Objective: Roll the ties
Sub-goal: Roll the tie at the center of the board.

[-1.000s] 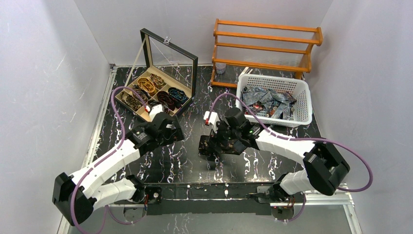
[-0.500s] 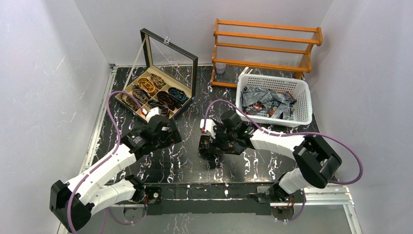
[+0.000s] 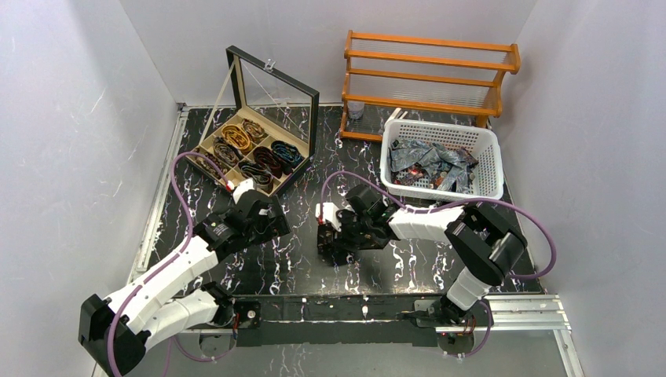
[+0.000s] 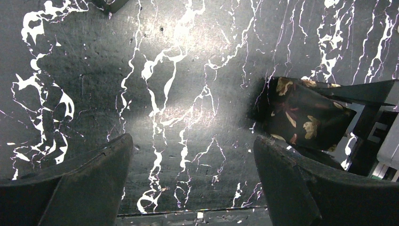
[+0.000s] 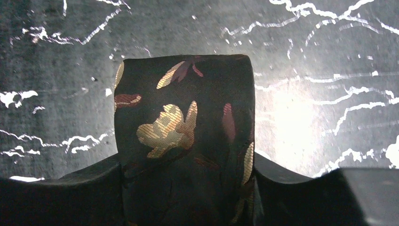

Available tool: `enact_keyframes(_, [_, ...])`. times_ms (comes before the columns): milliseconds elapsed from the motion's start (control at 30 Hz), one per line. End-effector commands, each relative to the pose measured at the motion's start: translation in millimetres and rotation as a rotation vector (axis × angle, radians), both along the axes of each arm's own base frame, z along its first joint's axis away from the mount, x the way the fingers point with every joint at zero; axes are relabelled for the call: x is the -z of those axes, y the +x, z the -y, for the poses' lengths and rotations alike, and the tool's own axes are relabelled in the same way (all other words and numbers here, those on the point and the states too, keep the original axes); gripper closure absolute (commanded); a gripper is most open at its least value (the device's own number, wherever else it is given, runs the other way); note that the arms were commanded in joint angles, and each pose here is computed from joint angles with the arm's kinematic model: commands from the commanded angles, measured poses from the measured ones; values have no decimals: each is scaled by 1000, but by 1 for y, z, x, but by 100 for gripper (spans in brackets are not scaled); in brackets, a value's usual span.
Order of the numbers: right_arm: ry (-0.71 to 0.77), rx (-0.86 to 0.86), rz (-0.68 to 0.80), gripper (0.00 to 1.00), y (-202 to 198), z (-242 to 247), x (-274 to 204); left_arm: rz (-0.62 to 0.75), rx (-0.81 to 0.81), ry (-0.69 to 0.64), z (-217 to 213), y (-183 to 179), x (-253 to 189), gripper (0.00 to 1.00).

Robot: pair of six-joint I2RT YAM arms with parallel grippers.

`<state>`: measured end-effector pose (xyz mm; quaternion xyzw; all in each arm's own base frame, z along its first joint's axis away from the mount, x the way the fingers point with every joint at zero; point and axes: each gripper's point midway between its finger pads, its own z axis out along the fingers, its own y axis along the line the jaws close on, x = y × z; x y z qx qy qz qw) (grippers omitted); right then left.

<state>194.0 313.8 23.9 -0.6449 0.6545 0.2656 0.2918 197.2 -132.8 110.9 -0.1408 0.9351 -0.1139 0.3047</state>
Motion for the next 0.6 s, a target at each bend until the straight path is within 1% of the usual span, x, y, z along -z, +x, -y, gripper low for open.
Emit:
enact_keyframes(0, [6, -80, -17, 38, -22, -20, 4, -9, -50, 23, -14, -6, 6, 4])
enact_keyframes(200, [23, -37, -48, 41, -46, -52, 5, -12, -122, 28, -27, -13, 11, 3])
enact_keyframes(300, [22, -22, -42, 39, -53, -66, 8, -7, -155, -1, -29, -17, 13, 3])
enact_keyframes(400, [15, -20, -40, 36, -53, -80, 7, -5, -151, -37, -26, -20, 16, 3])
enact_keyframes(500, [26, -40, -29, 24, -55, -87, -3, -18, -133, -59, -22, -24, 19, 3])
enact_keyframes(533, [47, -48, -26, 17, -56, -89, -11, -21, -129, -65, -21, -25, 19, 3])
enact_keyframes(567, [74, -44, -24, 8, -56, -92, -22, -23, -125, -71, -20, -25, 20, 3])
